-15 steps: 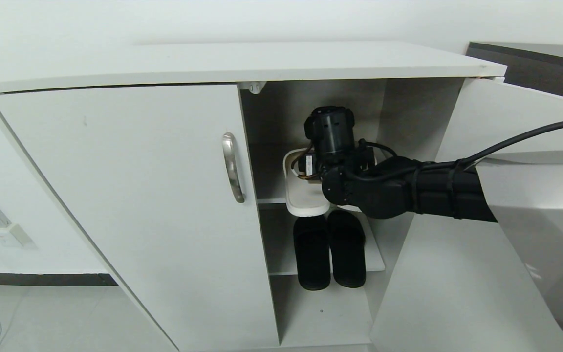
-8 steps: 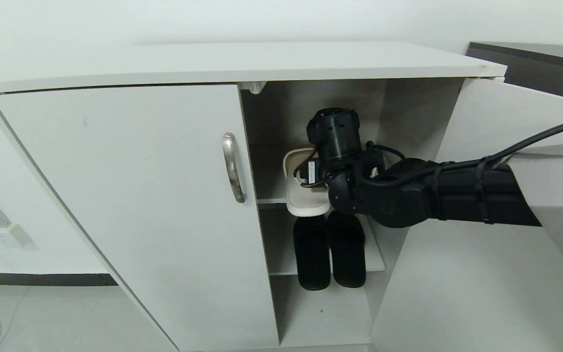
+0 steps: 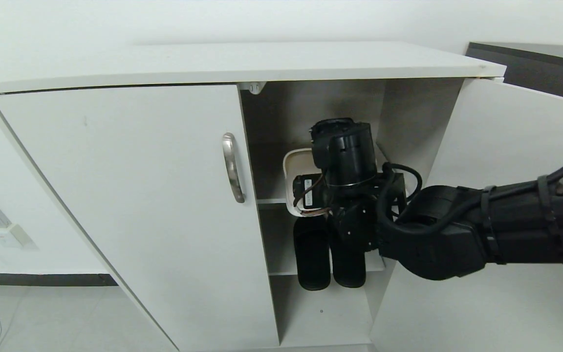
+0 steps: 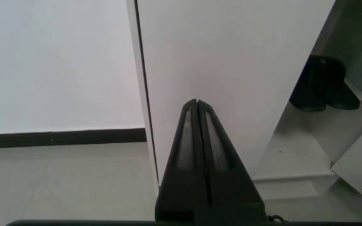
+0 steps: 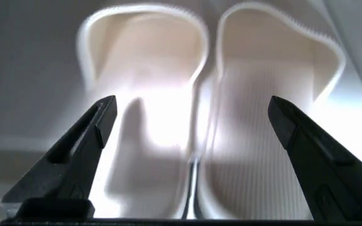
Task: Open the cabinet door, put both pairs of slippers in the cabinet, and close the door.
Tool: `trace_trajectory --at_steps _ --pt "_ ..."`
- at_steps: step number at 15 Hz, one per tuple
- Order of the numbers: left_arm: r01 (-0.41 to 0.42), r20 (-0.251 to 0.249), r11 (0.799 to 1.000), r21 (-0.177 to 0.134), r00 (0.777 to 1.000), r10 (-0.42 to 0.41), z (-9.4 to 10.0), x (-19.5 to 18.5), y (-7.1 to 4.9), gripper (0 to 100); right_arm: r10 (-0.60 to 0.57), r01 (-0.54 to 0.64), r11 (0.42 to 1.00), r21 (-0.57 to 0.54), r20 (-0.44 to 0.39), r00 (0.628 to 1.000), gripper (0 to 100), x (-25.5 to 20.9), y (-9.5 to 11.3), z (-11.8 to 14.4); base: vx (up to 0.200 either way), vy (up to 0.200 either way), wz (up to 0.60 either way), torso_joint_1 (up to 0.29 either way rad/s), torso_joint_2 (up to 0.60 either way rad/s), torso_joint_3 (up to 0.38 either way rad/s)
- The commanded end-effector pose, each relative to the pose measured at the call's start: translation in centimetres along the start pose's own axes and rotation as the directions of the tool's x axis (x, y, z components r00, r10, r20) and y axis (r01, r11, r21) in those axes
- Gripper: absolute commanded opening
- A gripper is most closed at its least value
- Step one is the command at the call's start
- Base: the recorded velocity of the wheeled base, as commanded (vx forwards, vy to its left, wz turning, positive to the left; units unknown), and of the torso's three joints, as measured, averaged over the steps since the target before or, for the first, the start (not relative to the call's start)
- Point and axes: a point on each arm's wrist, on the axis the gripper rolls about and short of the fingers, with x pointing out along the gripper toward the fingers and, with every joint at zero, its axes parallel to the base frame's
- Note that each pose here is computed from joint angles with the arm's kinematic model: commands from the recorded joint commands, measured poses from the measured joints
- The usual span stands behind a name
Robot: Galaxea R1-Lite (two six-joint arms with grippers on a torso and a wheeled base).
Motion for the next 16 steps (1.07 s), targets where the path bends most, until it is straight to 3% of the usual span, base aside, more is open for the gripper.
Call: trace_trajectory --at_steps 1,4,5,16 --pt "-0.001 -0.001 1.000 0.000 1.000 0.001 0.0 0.0 0.0 0 0.043 -0.043 0.999 0.009 0.014 0.999 100 -2.6 -0.5 -0.1 0.000 0.000 0.00 0.000 0.00 0.000" --pt "-0.001 -0.001 1.000 0.000 1.000 0.001 0.0 0.0 0.0 0 0.071 -0.071 0.997 0.010 0.025 0.997 100 -3.9 -0.6 -1.1 0.000 0.000 0.00 0.000 0.00 0.000" --pt "-0.001 -0.001 1.000 0.000 1.000 0.001 0.0 0.0 0.0 0 0.081 -0.081 0.997 0.008 0.025 0.996 0 -4.2 -0.4 -1.5 0.000 0.000 0.00 0.000 0.00 0.000" --pt "-0.001 -0.001 1.000 -0.002 1.000 0.001 0.0 0.0 0.0 0 0.093 -0.094 0.996 0.007 0.033 0.995 0 -4.2 0.1 -2.3 0.000 0.000 0.00 0.000 0.00 0.000"
